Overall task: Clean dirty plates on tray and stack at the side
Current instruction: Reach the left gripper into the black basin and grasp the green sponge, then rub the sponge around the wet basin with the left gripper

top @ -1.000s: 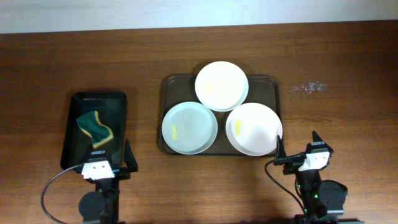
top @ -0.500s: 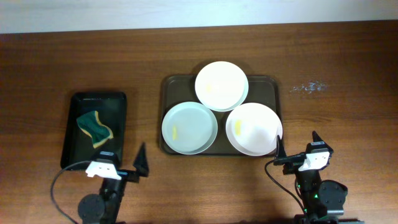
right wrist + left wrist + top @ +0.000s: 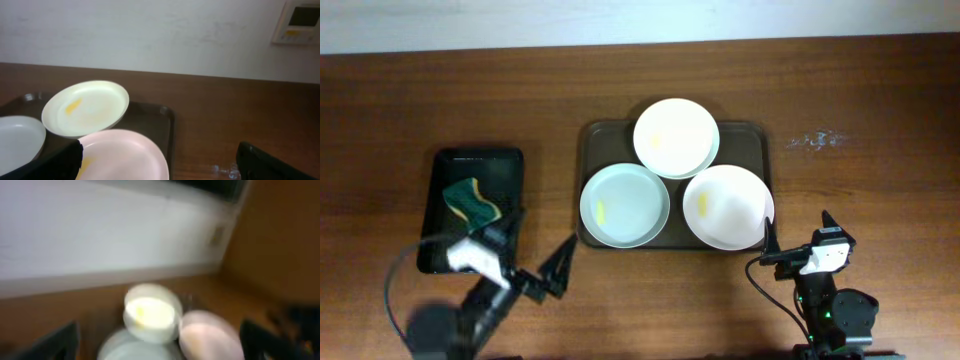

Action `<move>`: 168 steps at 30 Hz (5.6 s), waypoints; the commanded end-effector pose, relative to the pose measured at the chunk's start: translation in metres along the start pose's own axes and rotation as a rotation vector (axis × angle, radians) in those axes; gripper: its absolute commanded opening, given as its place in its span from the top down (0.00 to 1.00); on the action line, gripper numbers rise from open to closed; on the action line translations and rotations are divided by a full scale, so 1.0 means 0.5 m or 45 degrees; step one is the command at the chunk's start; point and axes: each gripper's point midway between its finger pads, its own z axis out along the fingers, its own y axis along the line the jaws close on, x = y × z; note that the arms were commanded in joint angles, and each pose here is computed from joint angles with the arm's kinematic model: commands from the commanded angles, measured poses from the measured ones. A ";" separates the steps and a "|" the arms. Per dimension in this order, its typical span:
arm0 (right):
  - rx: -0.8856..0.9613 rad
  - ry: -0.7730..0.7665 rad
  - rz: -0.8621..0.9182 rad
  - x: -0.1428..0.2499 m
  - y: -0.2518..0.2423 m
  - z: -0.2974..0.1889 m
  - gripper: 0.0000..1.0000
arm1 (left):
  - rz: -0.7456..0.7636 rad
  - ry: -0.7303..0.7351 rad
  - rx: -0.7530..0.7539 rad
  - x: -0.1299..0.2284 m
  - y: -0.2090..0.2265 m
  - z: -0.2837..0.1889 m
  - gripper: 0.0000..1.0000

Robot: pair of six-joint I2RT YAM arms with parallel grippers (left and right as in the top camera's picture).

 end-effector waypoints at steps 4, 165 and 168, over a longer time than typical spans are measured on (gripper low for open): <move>0.017 0.006 -0.008 0.006 -0.005 0.000 0.02 | -0.036 0.344 0.108 -0.086 0.019 0.096 0.01; 0.017 0.006 -0.008 0.006 -0.005 0.000 0.02 | -0.176 1.410 -1.681 0.349 0.696 -0.063 1.00; 0.017 0.006 -0.008 0.006 -0.005 0.000 0.02 | -0.265 1.330 -1.520 0.341 0.680 -0.013 1.00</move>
